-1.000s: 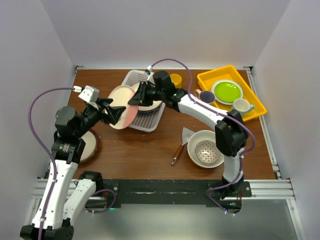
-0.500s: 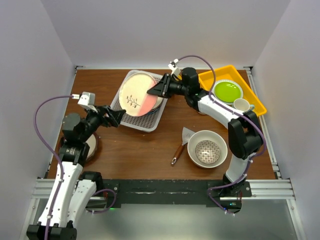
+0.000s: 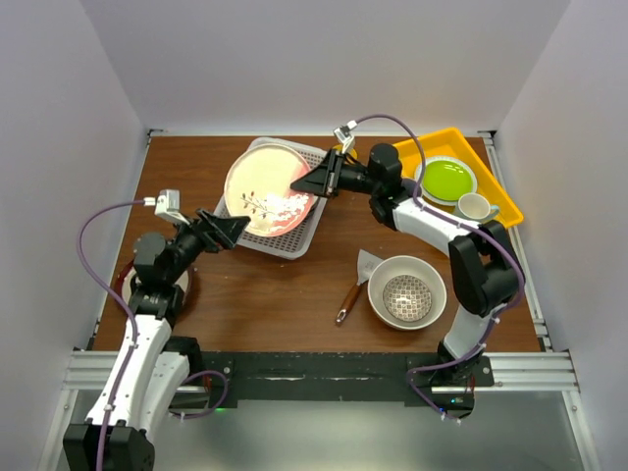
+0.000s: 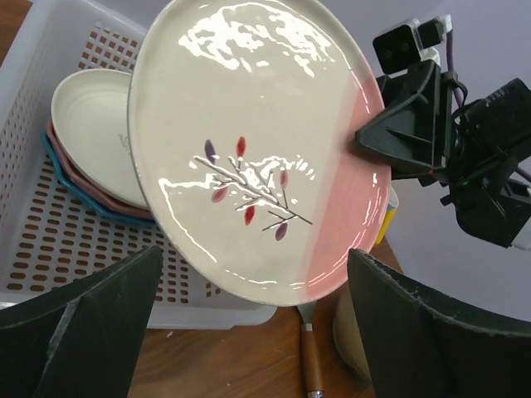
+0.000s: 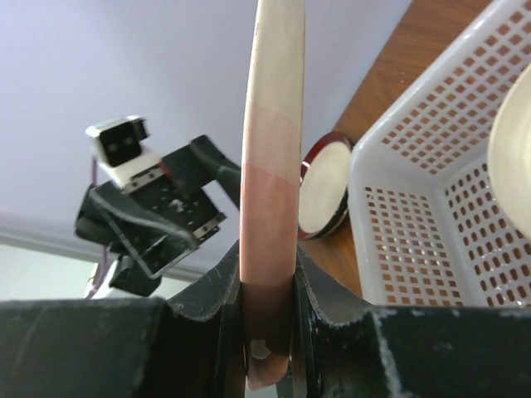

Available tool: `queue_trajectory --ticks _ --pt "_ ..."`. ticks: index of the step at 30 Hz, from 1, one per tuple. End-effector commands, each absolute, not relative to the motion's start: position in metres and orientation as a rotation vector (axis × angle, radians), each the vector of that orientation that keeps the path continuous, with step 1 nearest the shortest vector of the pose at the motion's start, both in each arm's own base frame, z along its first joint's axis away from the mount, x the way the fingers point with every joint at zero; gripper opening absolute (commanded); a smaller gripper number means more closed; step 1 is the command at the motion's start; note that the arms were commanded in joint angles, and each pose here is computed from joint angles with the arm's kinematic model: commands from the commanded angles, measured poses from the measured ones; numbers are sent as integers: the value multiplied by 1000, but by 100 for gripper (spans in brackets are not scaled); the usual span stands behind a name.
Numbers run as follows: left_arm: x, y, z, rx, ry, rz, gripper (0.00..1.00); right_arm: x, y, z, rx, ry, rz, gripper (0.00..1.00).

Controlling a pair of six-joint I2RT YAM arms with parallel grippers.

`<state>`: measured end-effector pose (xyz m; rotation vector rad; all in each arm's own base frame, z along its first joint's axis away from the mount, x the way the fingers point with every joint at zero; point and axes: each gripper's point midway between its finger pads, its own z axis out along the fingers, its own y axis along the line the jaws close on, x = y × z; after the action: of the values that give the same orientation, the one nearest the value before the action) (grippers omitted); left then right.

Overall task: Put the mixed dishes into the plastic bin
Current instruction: Pick up the plate from the corner of the board.

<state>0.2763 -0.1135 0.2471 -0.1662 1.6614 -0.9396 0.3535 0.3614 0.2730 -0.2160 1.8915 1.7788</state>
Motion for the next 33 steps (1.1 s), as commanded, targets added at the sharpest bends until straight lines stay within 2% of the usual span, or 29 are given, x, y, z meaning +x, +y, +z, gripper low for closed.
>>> queue_trajectory --ticks 1,6,15,18,20,21,23,25,26,29,30,32,33 --pt "279 -114 258 -202 1596 -998 96 319 347 372 -419 1533 1848 0" --pt "282 -114 257 -219 1596 -1010 95 316 345 372 -414 1525 1855 0" --pt "282 -127 268 -175 1545 -1136 79 311 353 361 -424 1559 1845 0" --pt "280 -132 273 -150 1530 -1171 64 312 355 355 -426 1575 1837 0" --pt "279 -134 276 -137 1525 -1187 51 314 356 352 -425 1583 1831 0" --pt "278 -134 276 -136 1525 -1191 39 313 357 351 -427 1586 1832 0" --pt "277 -135 278 -130 1520 -1199 29 315 357 348 -427 1594 1823 0" --pt "276 -136 279 -129 1518 -1210 8 317 358 345 -434 1598 1807 0" --pt "276 -136 279 -132 1518 -1211 0 317 359 340 -429 1617 1803 0" --pt "275 -134 283 -148 1506 -1213 0 321 359 334 -430 1637 1778 1" --pt "275 -133 284 -162 1501 -1215 0 322 358 333 -439 1632 1762 8" --pt "272 -132 290 -169 1478 -1220 0 323 358 329 -442 1646 1745 11" --pt "271 -131 292 -187 1470 -1226 0 323 358 328 -458 1640 1729 16"
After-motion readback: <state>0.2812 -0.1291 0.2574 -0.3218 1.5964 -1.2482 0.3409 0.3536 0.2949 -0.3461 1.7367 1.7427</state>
